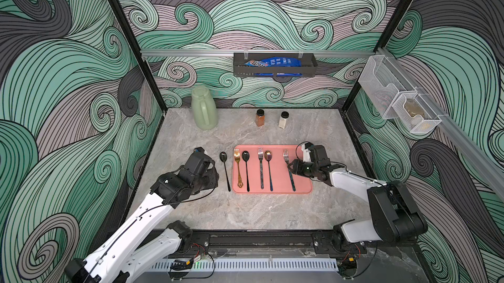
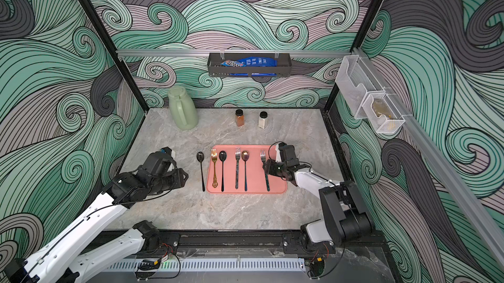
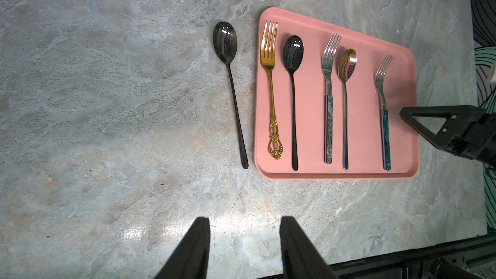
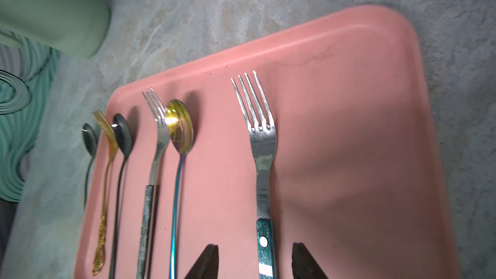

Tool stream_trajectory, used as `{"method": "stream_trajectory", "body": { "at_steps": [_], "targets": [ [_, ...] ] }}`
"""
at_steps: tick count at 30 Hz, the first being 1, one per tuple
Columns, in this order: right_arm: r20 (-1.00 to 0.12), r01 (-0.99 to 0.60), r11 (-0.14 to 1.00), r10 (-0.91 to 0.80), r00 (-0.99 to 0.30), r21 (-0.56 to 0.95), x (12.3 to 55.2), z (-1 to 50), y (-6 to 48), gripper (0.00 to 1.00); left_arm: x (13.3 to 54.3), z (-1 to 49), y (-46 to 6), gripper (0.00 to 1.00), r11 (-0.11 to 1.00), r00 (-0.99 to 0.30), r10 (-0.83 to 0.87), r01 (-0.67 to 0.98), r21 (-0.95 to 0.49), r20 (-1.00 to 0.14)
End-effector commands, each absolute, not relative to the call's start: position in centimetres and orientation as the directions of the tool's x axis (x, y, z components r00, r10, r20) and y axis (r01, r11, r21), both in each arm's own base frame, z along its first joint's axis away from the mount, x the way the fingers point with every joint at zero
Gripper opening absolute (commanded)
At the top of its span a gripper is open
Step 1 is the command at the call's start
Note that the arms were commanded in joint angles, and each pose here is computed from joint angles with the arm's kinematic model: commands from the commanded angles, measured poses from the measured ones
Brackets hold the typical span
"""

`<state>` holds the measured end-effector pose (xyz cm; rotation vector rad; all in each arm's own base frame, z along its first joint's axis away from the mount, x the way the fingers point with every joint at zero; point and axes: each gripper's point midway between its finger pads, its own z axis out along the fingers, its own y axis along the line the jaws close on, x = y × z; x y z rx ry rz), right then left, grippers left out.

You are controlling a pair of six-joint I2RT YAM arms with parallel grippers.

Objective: Set the spoon and fork side by side
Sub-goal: Place the fork on the tray.

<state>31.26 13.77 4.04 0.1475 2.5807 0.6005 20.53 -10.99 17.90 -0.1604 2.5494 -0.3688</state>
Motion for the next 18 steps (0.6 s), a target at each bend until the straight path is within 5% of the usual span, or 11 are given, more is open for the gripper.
{"method": "stream_trajectory", "body": {
  "at_steps": [1, 18],
  "targets": [
    [-0.421, 0.063, 0.956, 0.184, -0.888, 0.285, 31.0, 2.4, 11.9, 0.50, 21.0, 17.6, -10.9, 0.46, 0.958, -0.830, -0.188, -0.038, -0.284, -0.524],
    [-0.382, 0.015, 0.947, 0.143, -0.913, 0.320, 29.7, 2.5, 16.4, 0.48, 27.0, 11.3, -9.9, 0.45, 0.985, -0.872, -0.166, -0.168, -0.037, -0.461]
  ]
}}
